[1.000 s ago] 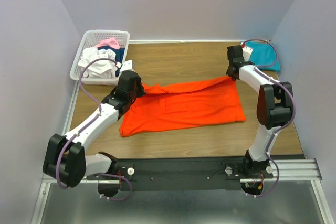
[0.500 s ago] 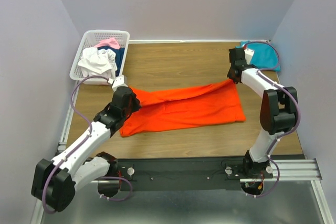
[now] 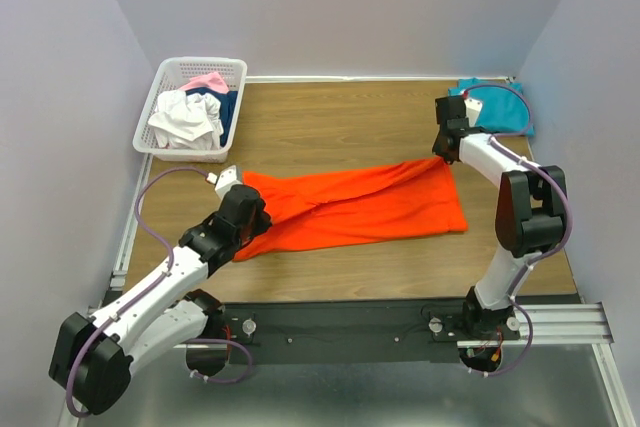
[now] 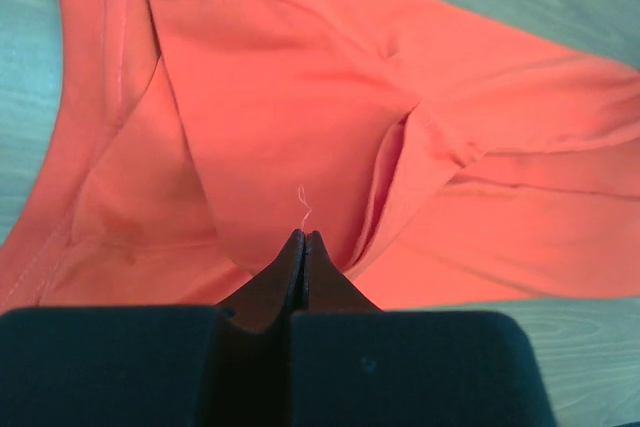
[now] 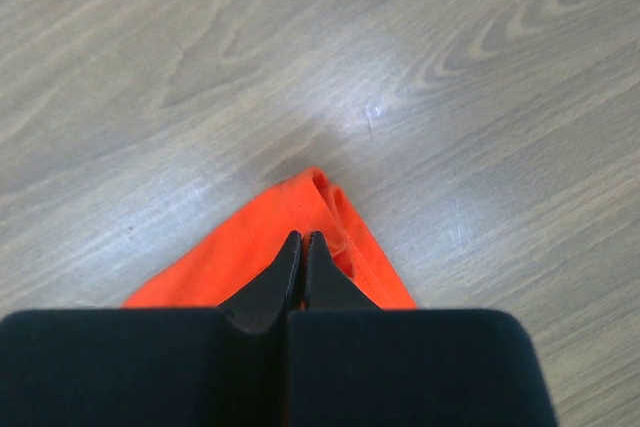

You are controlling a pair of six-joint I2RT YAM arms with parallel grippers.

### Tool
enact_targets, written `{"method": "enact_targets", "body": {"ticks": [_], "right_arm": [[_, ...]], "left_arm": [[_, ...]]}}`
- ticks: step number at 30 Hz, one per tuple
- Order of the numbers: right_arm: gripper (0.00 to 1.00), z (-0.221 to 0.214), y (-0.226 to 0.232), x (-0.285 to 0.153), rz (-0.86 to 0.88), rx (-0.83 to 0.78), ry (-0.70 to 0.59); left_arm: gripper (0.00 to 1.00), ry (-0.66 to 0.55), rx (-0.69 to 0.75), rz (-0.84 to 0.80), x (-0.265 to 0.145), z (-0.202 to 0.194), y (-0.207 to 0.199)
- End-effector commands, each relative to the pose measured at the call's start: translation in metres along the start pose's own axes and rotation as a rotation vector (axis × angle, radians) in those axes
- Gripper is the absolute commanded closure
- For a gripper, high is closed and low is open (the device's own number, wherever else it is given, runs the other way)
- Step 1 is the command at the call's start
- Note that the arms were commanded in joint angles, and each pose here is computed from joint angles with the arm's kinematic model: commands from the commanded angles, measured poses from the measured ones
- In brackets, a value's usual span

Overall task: Fold and stack the t-shirts
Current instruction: Fold the tshirt

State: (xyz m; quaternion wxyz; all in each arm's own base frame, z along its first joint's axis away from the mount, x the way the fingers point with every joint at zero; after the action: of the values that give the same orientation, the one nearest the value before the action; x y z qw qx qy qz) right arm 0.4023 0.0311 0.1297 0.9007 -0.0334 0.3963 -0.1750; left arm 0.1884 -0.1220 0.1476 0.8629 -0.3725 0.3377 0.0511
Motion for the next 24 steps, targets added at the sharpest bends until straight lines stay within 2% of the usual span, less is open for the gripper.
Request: {"method": "enact_targets", "body": {"ticks": [1,2,3,5,6,7,8,9,11,12,13,14,15,18,19,21,22,24], "right_arm": [[0.98,-0.004,-0.005,-0.008,-0.013,0.011,-0.01],[0.97,-0.005,-0.007,-0.009,-0.022,0.016,-0.012],[0.93,-0.011,-0.009,-0.009,-0.029,0.015,-0.002],[0.88,-0.013,-0.014,-0.013,-0.065,0.033,-0.011],[0.85,-0.014,-0.017,-0.015,-0.071,0.035,-0.009],[0.81,-0.017,-0.019,-0.016,-0.086,0.043,-0.009],[0.73,-0.024,-0.022,-0.018,-0.098,0.033,0.004],[0.42,-0.025,-0.025,-0.021,-0.109,0.039,0.002],[0.24,-0.027,-0.032,-0.025,-0.151,0.047,0.002],[0.09,-0.026,-0.032,-0.027,-0.153,0.047,-0.001],[0.0,-0.022,-0.035,-0.032,-0.151,0.055,-0.012],[0.0,-0.02,-0.035,-0.037,-0.133,0.055,-0.013],[0.0,-0.016,-0.035,-0.041,-0.118,0.058,-0.022],[0.0,-0.003,-0.024,-0.066,0.084,0.019,-0.058],[0.0,-0.001,-0.01,-0.079,0.256,-0.01,-0.061],[0.0,0.002,0.01,-0.092,0.474,-0.052,-0.099],[0.0,-0.003,0.037,-0.11,0.729,-0.125,-0.121],[0.0,-0.015,0.065,-0.127,0.94,-0.213,-0.121]], "left_arm": [[1.0,0.008,-0.014,0.088,0.001,-0.01,0.019],[1.0,0.019,-0.019,0.08,0.001,-0.013,0.019],[0.96,0.041,-0.019,0.082,0.001,-0.017,0.021],[0.8,0.055,-0.015,0.081,0.001,-0.021,0.022],[0.63,0.054,-0.022,0.089,0.001,-0.022,0.023],[0.52,0.054,-0.021,0.085,-0.001,-0.022,0.023],[0.45,0.056,-0.021,0.079,-0.002,-0.022,0.022],[0.3,0.054,-0.025,0.068,-0.004,-0.021,0.019],[0.19,0.044,-0.03,0.043,-0.008,-0.018,0.014],[0.16,0.031,-0.032,0.035,-0.01,-0.015,0.013],[0.14,0.017,-0.037,0.019,-0.013,-0.011,0.008],[0.12,0.001,-0.044,0.002,-0.015,-0.008,0.004],[0.03,-0.019,-0.044,-0.004,-0.015,-0.004,0.001],[0.02,-0.068,-0.027,-0.051,-0.014,0.007,-0.015],[0.02,-0.077,-0.018,-0.052,-0.01,0.01,-0.021],[0.02,-0.124,-0.006,-0.051,0.0,0.022,-0.028],[0.02,-0.132,0.02,-0.042,0.011,0.028,-0.033],[0.02,-0.108,0.012,-0.032,0.029,0.044,-0.03]]}}
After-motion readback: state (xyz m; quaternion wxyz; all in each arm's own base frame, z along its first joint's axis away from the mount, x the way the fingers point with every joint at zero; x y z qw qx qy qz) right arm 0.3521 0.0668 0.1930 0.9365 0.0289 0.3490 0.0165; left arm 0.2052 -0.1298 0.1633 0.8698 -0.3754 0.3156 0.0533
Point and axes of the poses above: each gripper's point midway between its finger pads, its own x axis out along the fingers, its own y axis along the line the jaws close on, z = x × y, the point moved 7 cm from there along -x, back along the fingers, and after that the axes turned 14 degrees about -x, right-handed, at the moved point
